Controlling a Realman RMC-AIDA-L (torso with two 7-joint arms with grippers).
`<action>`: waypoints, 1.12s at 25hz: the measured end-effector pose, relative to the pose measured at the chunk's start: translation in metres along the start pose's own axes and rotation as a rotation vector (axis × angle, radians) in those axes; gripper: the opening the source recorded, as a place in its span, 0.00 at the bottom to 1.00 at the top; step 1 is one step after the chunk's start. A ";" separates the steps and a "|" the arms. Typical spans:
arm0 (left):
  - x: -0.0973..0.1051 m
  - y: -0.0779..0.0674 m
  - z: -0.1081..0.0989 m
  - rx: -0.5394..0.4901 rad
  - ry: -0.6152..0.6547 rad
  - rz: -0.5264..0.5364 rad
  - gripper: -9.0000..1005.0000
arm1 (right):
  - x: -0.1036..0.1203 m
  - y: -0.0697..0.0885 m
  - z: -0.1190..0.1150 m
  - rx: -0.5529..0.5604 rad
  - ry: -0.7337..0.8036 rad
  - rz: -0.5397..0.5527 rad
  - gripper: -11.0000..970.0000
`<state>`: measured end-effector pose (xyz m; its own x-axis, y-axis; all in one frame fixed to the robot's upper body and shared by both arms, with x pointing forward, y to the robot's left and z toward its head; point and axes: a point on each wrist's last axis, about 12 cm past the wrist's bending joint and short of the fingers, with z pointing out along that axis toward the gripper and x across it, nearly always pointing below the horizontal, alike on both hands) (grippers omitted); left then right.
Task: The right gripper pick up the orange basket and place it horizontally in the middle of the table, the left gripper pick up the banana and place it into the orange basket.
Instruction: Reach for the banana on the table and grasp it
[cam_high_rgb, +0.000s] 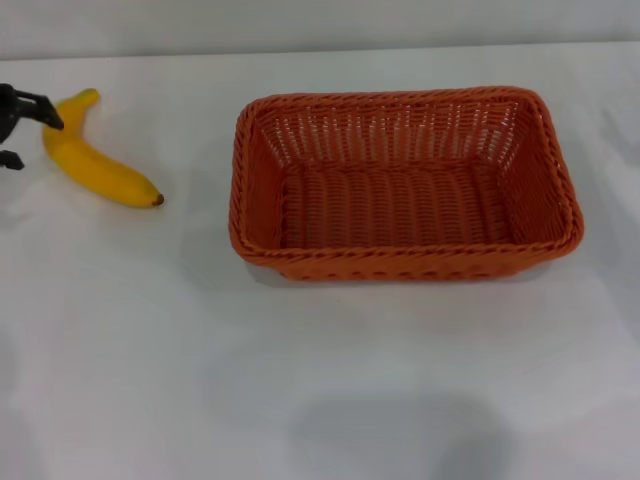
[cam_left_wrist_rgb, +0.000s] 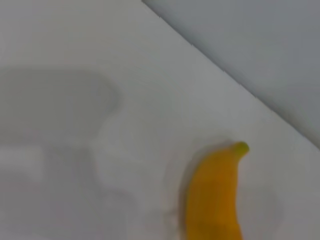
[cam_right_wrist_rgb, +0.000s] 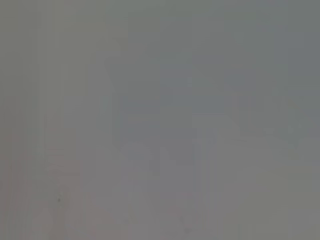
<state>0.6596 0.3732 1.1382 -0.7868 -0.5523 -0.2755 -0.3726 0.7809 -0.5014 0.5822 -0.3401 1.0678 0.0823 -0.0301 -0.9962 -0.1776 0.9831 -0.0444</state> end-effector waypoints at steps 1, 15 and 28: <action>0.001 -0.003 0.001 -0.011 0.008 0.014 0.84 | 0.000 0.000 0.000 0.000 0.000 -0.001 0.88; 0.010 -0.011 0.011 -0.074 0.050 0.020 0.75 | 0.001 0.000 -0.002 0.003 0.000 0.002 0.88; 0.006 -0.028 0.008 -0.052 0.068 0.074 0.75 | 0.002 0.003 0.000 0.001 0.008 0.013 0.88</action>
<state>0.6692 0.3453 1.1439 -0.8437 -0.4733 -0.2532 -0.3360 0.8336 -0.4384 0.5822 -0.3372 1.0654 0.0718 -0.0192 -0.9972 -0.1780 0.9835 -0.0317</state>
